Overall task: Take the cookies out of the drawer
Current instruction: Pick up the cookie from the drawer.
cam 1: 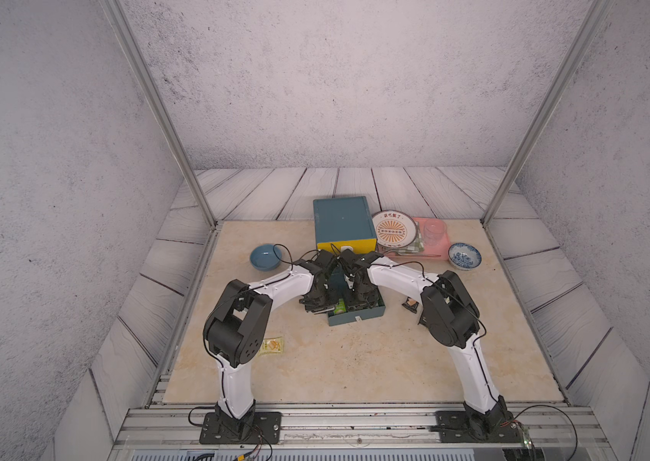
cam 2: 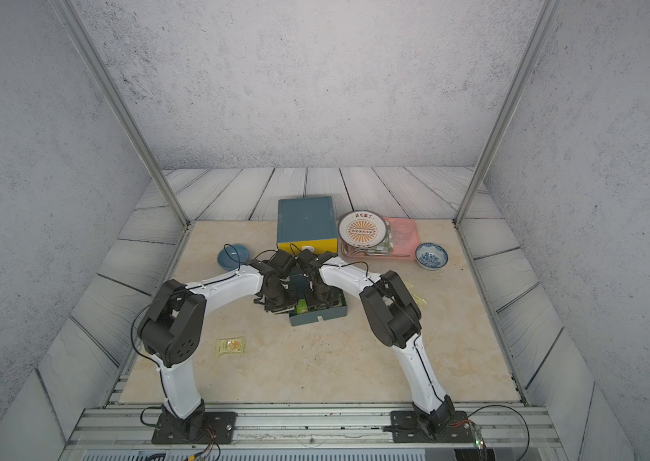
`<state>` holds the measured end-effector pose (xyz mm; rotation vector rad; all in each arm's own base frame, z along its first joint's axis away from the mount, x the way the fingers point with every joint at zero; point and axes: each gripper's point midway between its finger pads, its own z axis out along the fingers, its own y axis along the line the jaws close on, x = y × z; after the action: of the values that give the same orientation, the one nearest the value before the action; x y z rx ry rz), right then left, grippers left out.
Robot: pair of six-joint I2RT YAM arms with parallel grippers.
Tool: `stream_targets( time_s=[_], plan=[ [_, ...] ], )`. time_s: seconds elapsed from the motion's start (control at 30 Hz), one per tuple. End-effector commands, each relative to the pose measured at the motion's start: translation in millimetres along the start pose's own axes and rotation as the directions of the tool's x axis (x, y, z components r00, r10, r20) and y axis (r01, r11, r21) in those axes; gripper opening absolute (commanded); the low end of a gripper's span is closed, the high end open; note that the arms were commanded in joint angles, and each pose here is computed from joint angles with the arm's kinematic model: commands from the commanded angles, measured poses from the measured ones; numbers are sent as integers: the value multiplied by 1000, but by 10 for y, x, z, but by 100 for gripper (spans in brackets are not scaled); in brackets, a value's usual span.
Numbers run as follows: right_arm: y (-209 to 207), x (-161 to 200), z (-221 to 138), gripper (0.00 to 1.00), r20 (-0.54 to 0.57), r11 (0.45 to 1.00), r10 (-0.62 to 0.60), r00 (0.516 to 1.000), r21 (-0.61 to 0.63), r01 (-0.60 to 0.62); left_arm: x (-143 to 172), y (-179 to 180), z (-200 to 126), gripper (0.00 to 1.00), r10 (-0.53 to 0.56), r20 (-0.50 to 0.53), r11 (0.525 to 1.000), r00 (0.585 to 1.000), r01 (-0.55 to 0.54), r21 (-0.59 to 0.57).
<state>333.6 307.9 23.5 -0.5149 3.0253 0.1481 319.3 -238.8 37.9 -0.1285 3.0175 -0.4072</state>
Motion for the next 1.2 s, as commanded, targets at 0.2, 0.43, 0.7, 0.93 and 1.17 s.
stream_targets(
  time_s=[0.2, 0.43, 0.7, 0.93, 1.17],
  plan=[
    [-6, -19, 116, 45, -13, 1000, 18, 1000, 19, -18, -41, 27, 30, 26, 8, -8, 1000, 1000, -8, -3],
    [43, -136, -85, 39, 45, 999, 28, 999, -18, -27, -84, 39, 12, 26, 8, -4, 1000, 1000, -8, -5],
    [61, -257, -417, 35, 117, 998, 40, 992, -57, -33, -150, 22, -22, 26, 10, 0, 1000, 1000, -10, -5],
    [16, -295, -583, 31, 151, 997, 53, 987, -67, -44, -166, 29, -13, 25, 12, -1, 1000, 1000, -12, -11],
    [-8, -310, -687, 29, 170, 996, 59, 984, -75, -47, -188, 43, -15, 25, 7, 4, 1000, 1000, -7, -17]
  ],
)
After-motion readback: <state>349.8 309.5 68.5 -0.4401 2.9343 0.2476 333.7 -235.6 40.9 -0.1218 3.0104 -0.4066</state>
